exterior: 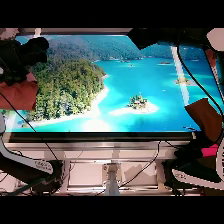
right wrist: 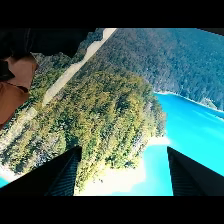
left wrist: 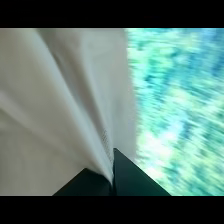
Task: Fold the clothes and pants, and hang the long-sleeved shirts on hangers.
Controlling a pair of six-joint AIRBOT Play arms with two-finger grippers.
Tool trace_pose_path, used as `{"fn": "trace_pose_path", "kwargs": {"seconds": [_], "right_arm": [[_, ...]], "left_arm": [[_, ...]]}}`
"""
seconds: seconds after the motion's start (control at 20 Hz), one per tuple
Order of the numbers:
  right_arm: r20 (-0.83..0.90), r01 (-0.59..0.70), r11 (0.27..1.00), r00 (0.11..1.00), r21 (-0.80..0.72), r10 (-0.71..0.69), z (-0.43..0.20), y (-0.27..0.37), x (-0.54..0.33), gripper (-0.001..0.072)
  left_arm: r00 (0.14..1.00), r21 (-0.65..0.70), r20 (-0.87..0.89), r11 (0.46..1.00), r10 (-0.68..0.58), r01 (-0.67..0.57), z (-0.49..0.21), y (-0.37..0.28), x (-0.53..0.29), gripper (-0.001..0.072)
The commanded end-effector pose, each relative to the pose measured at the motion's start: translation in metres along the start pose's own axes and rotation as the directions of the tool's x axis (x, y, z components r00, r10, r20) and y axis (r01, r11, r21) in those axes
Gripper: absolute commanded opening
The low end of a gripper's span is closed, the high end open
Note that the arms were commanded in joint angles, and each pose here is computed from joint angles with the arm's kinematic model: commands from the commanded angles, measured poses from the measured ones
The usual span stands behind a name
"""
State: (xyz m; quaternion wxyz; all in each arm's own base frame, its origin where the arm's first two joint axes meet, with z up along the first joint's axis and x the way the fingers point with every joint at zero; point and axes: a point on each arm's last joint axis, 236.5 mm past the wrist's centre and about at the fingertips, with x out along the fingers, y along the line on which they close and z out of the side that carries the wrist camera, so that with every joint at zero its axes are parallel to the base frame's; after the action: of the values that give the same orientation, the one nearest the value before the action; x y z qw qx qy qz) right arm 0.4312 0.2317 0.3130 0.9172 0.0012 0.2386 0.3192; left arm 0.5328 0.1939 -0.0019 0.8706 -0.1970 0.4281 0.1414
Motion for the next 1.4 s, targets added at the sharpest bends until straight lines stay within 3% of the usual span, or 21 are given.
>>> {"fn": "trace_pose_path", "kwargs": {"seconds": [0.0,0.1,0.3,0.65,0.8,0.95,1.05,1.1,1.15,1.25,1.3,1.35], "right_arm": [[-0.005,0.009,1.000,1.000,-0.007,-0.009,-0.001,-0.002,0.000,0.0610],[0.005,0.012,1.000,1.000,-0.007,-0.012,0.001,-0.003,0.000,0.0610],[0.076,0.030,1.000,0.997,-0.007,-0.029,0.018,-0.007,-0.001,0.0610],[0.086,0.174,0.980,0.982,-0.093,-0.166,0.022,-0.037,-0.012,0.0609],[0.073,0.218,0.968,0.975,-0.123,-0.210,0.020,-0.045,-0.021,0.0548],[0.029,0.266,0.952,0.964,-0.155,-0.264,0.010,-0.056,-0.029,0.0550],[-0.019,0.292,0.940,0.954,-0.176,-0.300,-0.002,-0.064,-0.032,0.0550],[-0.042,0.306,0.934,0.947,-0.186,-0.319,-0.007,-0.069,-0.033,0.0550],[-0.060,0.323,0.925,0.938,-0.198,-0.340,-0.012,-0.074,-0.034,0.0549],[-0.080,0.358,0.907,0.920,-0.222,-0.383,-0.016,-0.084,-0.038,0.0548],[-0.090,0.380,0.895,0.908,-0.234,-0.409,-0.019,-0.091,-0.041,0.0544],[-0.110,0.389,0.891,0.900,-0.234,-0.422,-0.023,-0.097,-0.044,0.0463]], "left_arm": [[0.992,0.103,0.014,0.987,-0.129,0.127,0.008,-0.056,-0.060,0.0011],[0.969,0.190,0.023,0.953,-0.246,0.237,0.008,-0.107,-0.102,0.0012],[0.886,0.335,-0.009,0.833,-0.464,0.440,-0.020,-0.216,-0.182,0.0012],[0.745,0.516,-0.312,0.553,-0.590,0.654,-0.161,-0.371,-0.224,0.0012],[0.684,0.550,-0.371,0.444,-0.628,0.707,-0.220,-0.433,-0.227,0.0013],[0.651,0.562,-0.393,0.391,-0.649,0.729,-0.265,-0.475,-0.215,0.0013],[0.662,0.578,-0.403,0.385,-0.632,0.719,-0.282,-0.483,-0.198,0.0014],[0.674,0.587,-0.410,0.388,-0.615,0.711,-0.286,-0.481,-0.188,0.0045],[0.689,0.599,-0.414,0.391,-0.595,0.698,-0.289,-0.477,-0.180,0.0170],[0.725,0.632,-0.407,0.402,-0.555,0.662,-0.280,-0.464,-0.168,0.0520],[0.749,0.652,-0.393,0.412,-0.533,0.636,-0.270,-0.453,-0.163,0.0597],[0.772,0.668,-0.380,0.426,-0.509,0.610,-0.257,-0.440,-0.159,0.0597]]}}
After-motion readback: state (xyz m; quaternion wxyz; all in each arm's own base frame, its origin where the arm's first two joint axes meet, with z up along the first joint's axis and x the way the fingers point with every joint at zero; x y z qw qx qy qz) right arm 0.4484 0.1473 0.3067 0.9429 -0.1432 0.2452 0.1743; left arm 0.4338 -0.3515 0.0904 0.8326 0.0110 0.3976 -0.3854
